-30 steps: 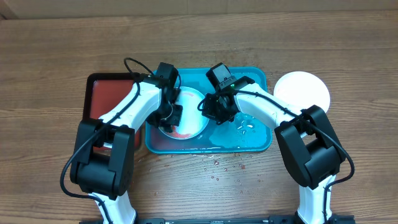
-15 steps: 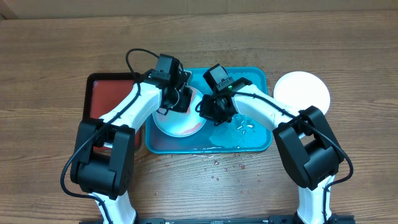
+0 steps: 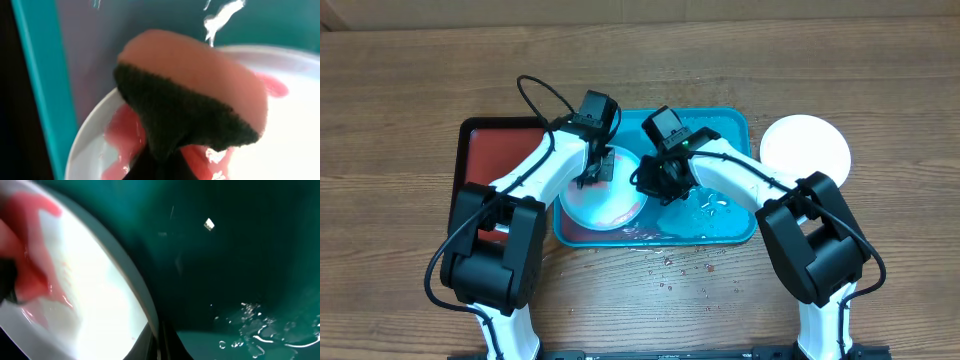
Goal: Clean dirty plates on tray and stack at the side
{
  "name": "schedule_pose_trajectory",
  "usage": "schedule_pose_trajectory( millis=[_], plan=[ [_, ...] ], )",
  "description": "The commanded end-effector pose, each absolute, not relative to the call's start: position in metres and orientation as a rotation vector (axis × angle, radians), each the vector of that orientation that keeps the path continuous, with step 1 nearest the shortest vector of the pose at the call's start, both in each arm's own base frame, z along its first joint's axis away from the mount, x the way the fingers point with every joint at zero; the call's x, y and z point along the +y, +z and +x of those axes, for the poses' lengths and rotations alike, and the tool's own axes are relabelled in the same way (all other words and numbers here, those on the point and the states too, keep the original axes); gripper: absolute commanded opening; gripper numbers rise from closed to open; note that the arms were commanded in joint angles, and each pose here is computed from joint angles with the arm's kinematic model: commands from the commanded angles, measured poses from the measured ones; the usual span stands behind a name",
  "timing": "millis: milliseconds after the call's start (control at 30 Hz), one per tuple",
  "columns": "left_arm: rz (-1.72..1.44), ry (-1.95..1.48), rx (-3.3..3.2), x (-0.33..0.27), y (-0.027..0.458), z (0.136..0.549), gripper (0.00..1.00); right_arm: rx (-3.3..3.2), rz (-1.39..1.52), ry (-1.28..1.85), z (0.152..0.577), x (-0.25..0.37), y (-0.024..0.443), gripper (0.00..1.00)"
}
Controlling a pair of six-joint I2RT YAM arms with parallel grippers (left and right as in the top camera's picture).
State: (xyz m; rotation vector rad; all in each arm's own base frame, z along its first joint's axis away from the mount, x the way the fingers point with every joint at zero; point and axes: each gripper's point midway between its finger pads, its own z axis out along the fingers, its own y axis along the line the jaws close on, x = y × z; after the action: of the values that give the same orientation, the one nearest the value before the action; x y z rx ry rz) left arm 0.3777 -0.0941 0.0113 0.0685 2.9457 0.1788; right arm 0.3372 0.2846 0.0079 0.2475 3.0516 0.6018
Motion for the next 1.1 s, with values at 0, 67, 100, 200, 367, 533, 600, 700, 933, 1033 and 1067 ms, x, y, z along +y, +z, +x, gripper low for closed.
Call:
schedule_pose_trajectory(
  millis=[0, 67, 100, 200, 367, 533, 600, 700, 933, 1033, 1067],
  plan=[
    [0.092, 0.228, 3.128, -0.080, -0.014, 0.337, 0.04, 3.069, 0.297, 0.544, 0.336, 0.273, -0.005, 0.04],
    [0.287, 0.055, 3.204, -0.096, -0.015, 0.320, 0.04, 3.067, 0.296, 0.546, 0.337, 0.274, -0.005, 0.04],
    [0.411, -0.077, 3.227, -0.109, -0.014, 0.311, 0.04, 3.067, 0.296, 0.546, 0.337, 0.274, -0.005, 0.04],
    [0.706, -0.462, 3.211, -0.141, -0.006, 0.288, 0.04, 3.067, 0.296, 0.546, 0.337, 0.274, -0.005, 0.04],
    [0.893, -0.731, 3.106, -0.164, 0.004, 0.278, 0.04, 3.068, 0.296, 0.547, 0.337, 0.274, -0.005, 0.04],
    [0.886, -0.691, 2.989, -0.171, 0.001, 0.306, 0.04, 3.068, 0.296, 0.546, 0.337, 0.274, -0.005, 0.04],
    [0.834, -0.631, 2.949, -0.172, -0.002, 0.324, 0.04, 3.068, 0.296, 0.546, 0.337, 0.273, -0.005, 0.04],
    [0.702, -0.439, 2.910, -0.161, -0.007, 0.356, 0.04, 3.067, 0.296, 0.546, 0.337, 0.274, -0.005, 0.04],
    [0.390, 0.022, 2.760, -0.119, 0.009, 0.427, 0.04, 3.067, 0.291, 0.546, 0.337, 0.273, -0.005, 0.04],
    [0.309, 0.077, 2.751, -0.109, 0.033, 0.443, 0.04, 3.068, 0.291, 0.546, 0.337, 0.274, -0.005, 0.04],
    [0.284, 0.075, 2.755, -0.106, 0.041, 0.446, 0.04, 3.068, 0.292, 0.546, 0.337, 0.273, -0.005, 0.04]
  ],
)
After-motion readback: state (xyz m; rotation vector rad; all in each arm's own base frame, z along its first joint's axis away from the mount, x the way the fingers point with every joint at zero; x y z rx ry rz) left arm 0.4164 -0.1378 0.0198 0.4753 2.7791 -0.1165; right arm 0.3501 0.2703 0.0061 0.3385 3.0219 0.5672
